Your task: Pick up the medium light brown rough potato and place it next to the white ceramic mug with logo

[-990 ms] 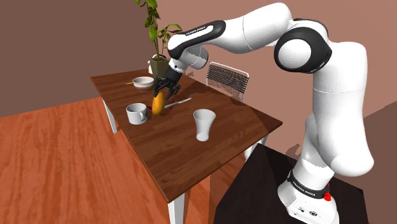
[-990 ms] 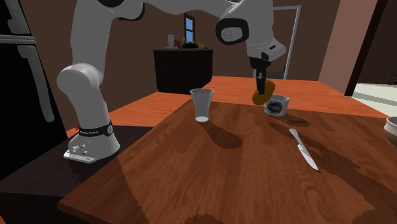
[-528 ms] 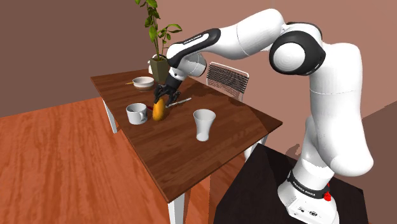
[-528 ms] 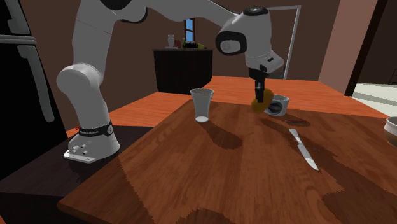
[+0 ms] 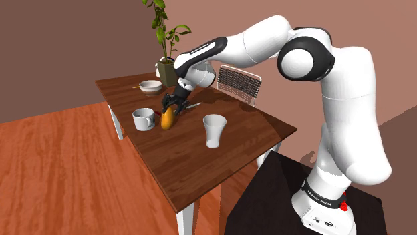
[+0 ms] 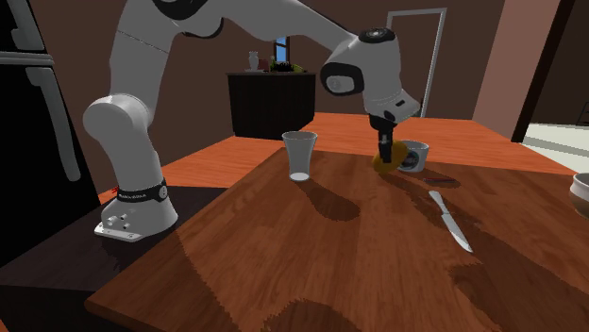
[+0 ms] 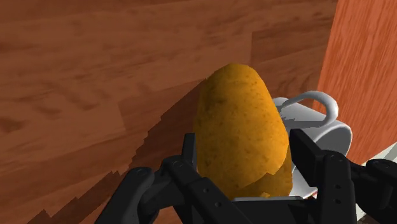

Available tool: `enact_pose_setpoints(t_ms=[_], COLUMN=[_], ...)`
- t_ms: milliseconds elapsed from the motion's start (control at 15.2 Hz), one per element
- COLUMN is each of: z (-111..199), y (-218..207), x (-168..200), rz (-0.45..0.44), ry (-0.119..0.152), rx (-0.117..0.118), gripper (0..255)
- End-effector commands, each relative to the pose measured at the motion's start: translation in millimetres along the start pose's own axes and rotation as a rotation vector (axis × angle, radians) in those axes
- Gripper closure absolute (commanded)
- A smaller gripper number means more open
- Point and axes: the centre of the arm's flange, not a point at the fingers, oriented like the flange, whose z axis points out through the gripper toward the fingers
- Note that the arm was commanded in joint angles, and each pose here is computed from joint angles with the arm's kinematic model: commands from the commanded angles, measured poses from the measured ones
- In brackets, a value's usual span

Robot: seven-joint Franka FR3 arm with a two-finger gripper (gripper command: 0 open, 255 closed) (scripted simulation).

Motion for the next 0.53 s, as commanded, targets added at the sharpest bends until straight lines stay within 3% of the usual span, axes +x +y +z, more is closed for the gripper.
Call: enact_pose_setpoints(t_ms=[0,462], z=[17,33], y=[9,18], x=[-7,-10], rz=[0.001,0.001], ry=[-0.02,-0.02], rx=[-0.007,-0.007], gripper=[255,255])
